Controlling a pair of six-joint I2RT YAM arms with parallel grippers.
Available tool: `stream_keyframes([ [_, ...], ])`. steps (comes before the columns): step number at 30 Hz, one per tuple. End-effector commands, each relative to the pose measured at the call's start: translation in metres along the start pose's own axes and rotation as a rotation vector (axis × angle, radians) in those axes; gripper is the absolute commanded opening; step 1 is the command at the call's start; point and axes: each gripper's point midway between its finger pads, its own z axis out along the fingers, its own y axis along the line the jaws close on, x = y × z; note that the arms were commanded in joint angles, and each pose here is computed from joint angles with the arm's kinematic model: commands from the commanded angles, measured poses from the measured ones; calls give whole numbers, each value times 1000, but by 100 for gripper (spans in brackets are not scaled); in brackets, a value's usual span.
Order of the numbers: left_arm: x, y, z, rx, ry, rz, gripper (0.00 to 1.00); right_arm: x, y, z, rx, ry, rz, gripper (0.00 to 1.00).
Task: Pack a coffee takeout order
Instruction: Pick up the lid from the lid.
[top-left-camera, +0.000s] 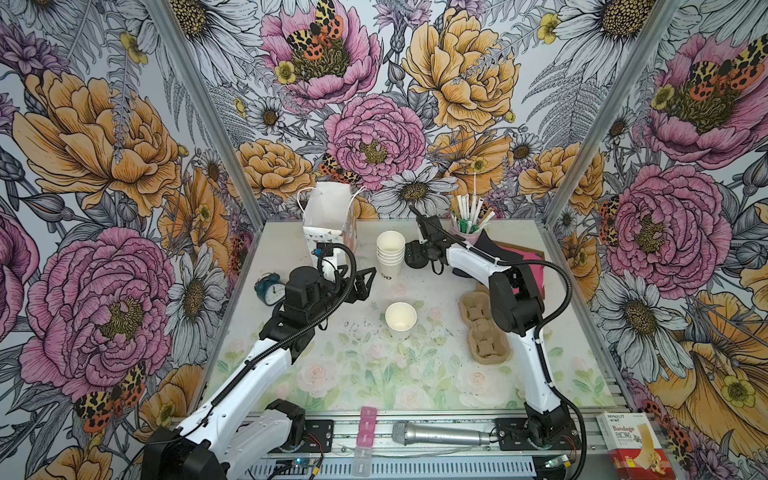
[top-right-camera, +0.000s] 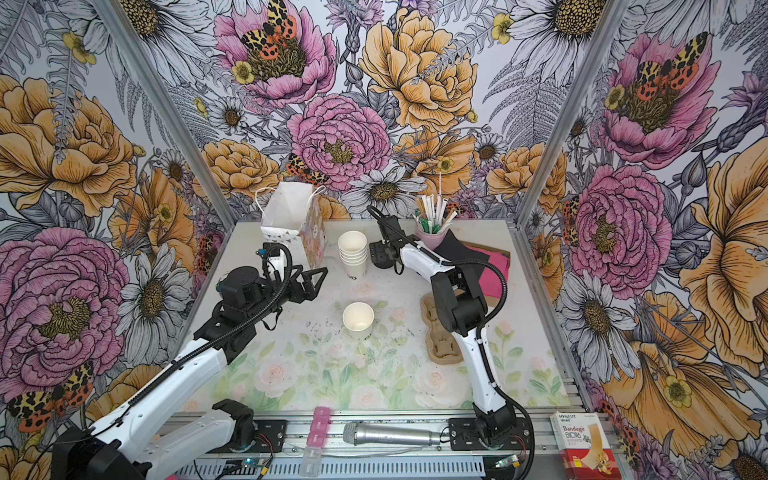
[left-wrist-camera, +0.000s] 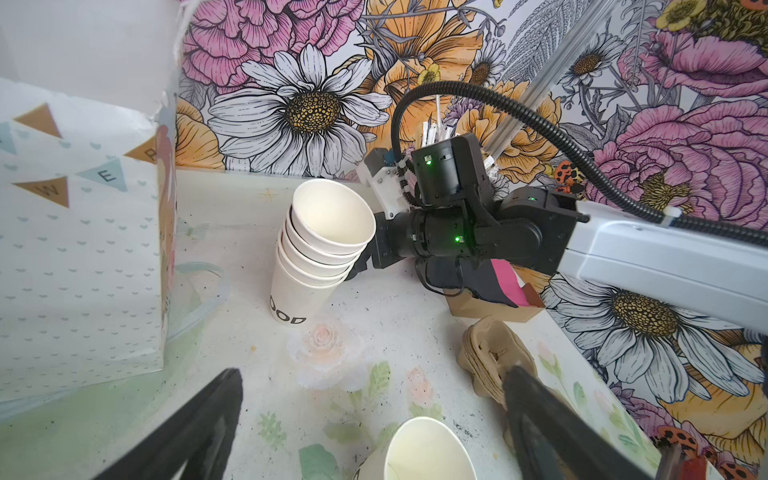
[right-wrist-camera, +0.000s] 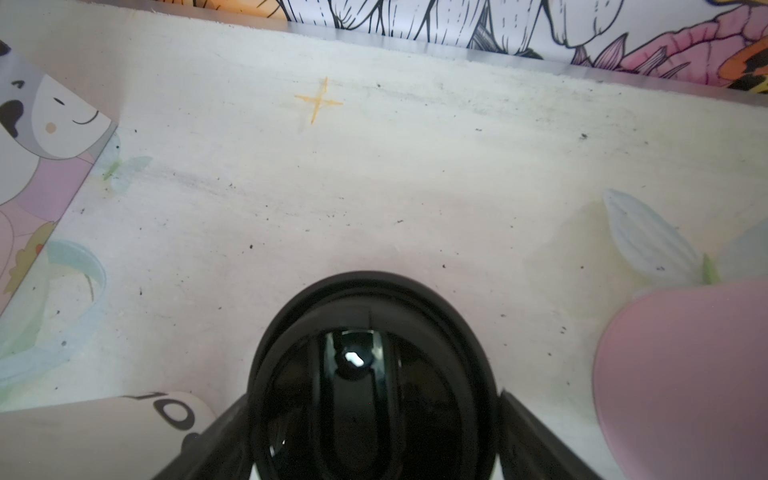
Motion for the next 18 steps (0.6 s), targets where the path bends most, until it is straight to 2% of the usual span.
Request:
stream_keyframes([
  [1,8,7,2,-28,19,17,99,-5,1,5,13,-12,-28,87],
  [5,10,8,1,-31,21,17,99,-2,0,7,19,-2,-28,82],
  [9,9,9,1,-33,18,16,99,0,-3,8,36,0,-28,72],
  [18,11,9,2,-35,23,12,99,-13,2,-8,5,-27,-13,70],
])
